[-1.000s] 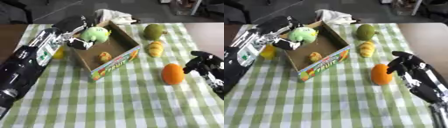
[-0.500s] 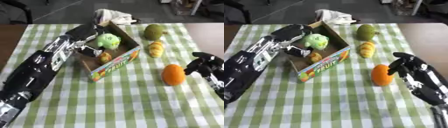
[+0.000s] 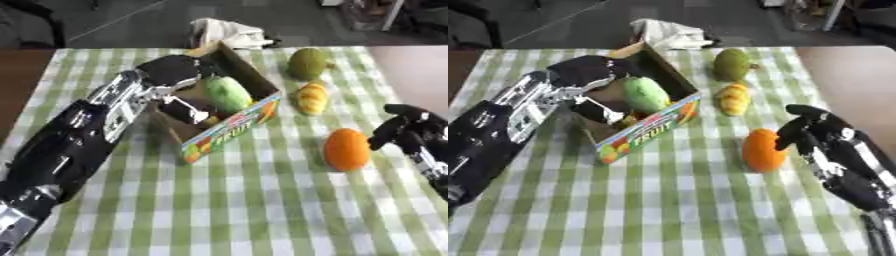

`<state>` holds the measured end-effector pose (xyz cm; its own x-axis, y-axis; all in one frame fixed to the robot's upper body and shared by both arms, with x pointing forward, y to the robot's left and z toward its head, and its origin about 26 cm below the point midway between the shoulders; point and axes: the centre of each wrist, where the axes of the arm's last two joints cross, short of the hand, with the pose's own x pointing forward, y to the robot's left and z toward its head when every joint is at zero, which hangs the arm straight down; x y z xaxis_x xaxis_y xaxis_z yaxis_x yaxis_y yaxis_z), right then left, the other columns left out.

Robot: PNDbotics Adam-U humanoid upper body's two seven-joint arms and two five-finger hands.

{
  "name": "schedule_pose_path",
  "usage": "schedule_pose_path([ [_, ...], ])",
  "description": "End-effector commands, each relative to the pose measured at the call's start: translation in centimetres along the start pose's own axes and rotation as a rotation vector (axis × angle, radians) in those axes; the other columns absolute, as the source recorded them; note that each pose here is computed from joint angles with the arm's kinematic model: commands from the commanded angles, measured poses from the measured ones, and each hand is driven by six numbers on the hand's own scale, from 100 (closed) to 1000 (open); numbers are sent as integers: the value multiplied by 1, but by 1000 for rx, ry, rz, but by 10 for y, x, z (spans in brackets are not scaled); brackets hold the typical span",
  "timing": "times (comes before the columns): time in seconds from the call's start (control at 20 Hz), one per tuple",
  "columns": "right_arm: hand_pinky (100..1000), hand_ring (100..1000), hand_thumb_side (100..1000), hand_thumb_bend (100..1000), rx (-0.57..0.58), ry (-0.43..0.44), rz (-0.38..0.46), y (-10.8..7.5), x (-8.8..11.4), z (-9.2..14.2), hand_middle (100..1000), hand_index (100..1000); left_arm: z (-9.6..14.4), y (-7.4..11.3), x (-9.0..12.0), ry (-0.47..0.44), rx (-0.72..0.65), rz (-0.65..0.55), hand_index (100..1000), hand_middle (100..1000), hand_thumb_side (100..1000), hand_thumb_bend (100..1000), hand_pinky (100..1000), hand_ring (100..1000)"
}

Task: Pick up objects on the table and place them in the box.

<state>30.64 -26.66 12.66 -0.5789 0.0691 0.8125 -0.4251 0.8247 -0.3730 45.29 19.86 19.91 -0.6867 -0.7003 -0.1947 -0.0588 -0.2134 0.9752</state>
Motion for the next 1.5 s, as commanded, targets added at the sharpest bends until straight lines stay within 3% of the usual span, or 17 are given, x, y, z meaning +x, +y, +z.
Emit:
schedule_pose_path([
  [0.05, 706, 578, 470, 100, 6, -22, 18, -3, 6, -3, 607, 869, 11, 21, -10, 11, 11, -34, 967, 899, 619, 315, 874, 872],
  [0.35, 706, 578, 470, 100, -1, -17, 24, -5, 6, -2, 607, 869, 29, 39, -19, 38, 74, -23, 956, 876, 417, 288, 860, 853],
  [0.5, 706, 578, 470, 100, -6, -9, 30, -6, 6, 0, 607, 869, 50, 52, -33, 99, 117, -2, 950, 862, 306, 279, 852, 842],
  [0.65, 706, 578, 468, 100, -9, -6, 35, -7, 6, 1, 607, 869, 72, 52, -54, 196, 132, 54, 941, 847, 280, 235, 844, 831],
  [0.85, 706, 578, 470, 100, -10, -3, 39, -7, 6, 1, 607, 869, 94, 36, -84, 361, 103, 133, 937, 838, 287, 215, 837, 823],
  [1.1, 706, 578, 470, 100, -10, -5, 37, -7, 6, 1, 607, 869, 103, 6, -105, 516, 35, 181, 936, 833, 309, 223, 829, 816],
  [1.5, 707, 579, 470, 100, -6, -14, 30, -6, 7, -2, 607, 869, 102, -27, -114, 547, -69, 186, 939, 832, 371, 235, 812, 807],
])
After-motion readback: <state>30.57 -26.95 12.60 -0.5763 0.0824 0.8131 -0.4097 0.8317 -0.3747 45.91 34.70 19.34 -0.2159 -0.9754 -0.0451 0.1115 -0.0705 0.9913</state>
